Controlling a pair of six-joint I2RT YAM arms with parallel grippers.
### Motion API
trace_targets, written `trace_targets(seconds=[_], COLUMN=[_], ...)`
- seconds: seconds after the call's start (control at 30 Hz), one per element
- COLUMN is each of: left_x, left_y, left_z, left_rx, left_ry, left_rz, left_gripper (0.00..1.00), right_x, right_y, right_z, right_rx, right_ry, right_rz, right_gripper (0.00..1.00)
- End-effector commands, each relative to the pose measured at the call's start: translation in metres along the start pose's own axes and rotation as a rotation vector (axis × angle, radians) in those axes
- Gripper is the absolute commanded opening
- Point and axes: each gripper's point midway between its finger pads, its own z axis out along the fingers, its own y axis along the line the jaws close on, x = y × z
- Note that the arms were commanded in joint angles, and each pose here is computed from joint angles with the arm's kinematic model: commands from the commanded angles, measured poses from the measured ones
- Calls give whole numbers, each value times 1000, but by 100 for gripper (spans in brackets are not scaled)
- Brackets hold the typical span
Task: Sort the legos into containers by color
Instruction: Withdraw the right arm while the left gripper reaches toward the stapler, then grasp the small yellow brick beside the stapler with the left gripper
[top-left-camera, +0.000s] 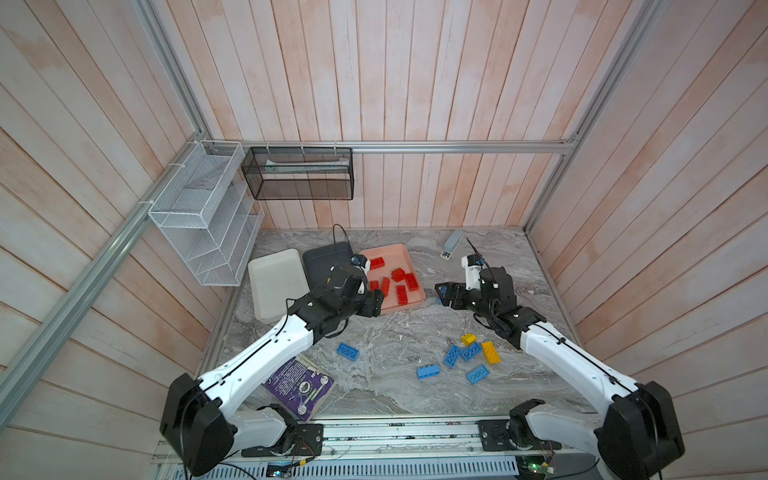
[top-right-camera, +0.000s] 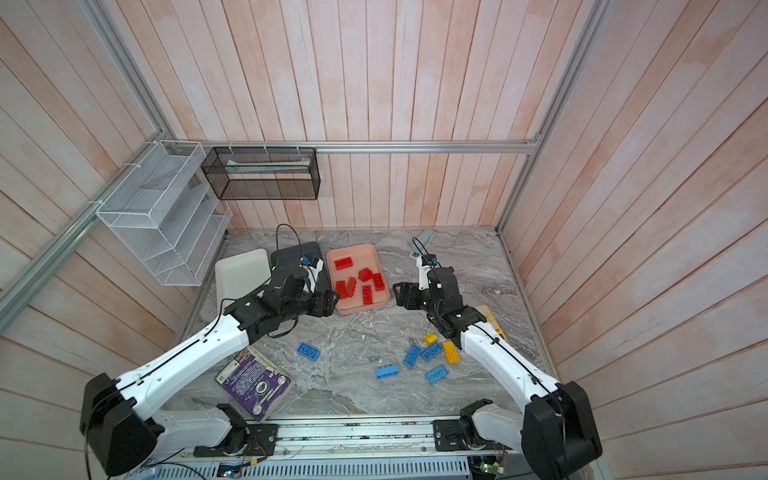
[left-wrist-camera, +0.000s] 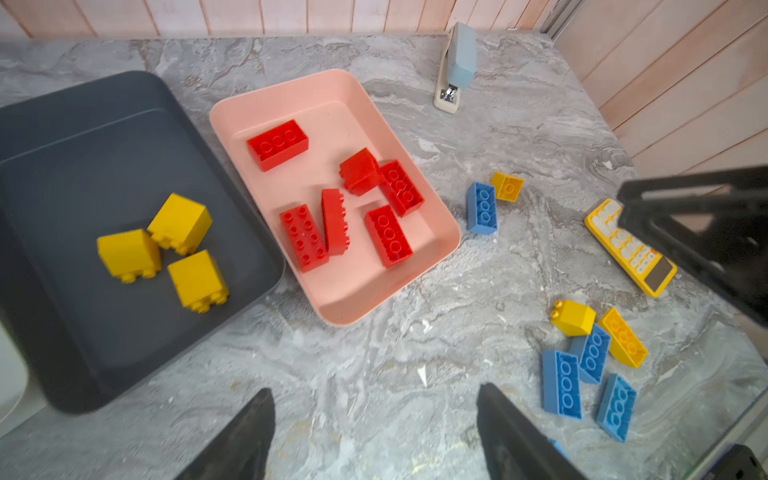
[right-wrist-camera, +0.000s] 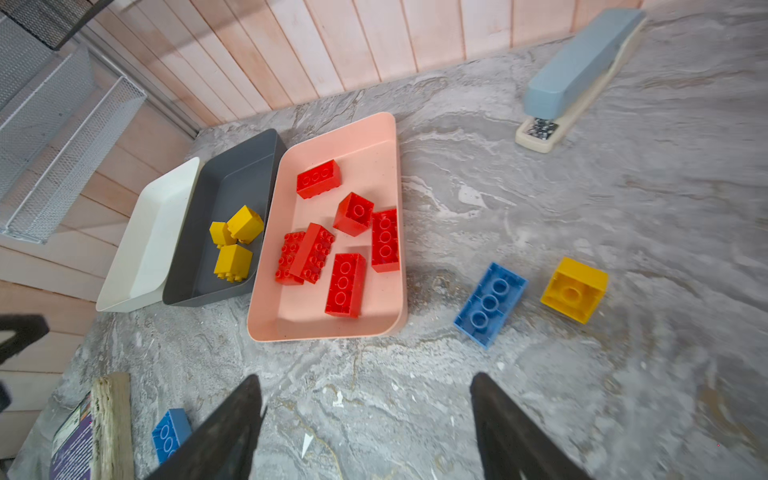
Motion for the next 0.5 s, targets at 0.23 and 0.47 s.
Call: trace_targets(seconds=[0.23, 0.47], left_x=[-57, -61], left_y=[-62, -105], left_z=[93, 168], left_rx=[87, 109], left_ry=[26, 76], left_rz=[41, 84], left_gripper=[78, 73], right_x=[-35, -42], right_y=[5, 13], right_z=[-79, -96], right_rx=[-22, -61], right_ry=[-293, -335], right_rz=[-3, 3], right_gripper=[82, 83])
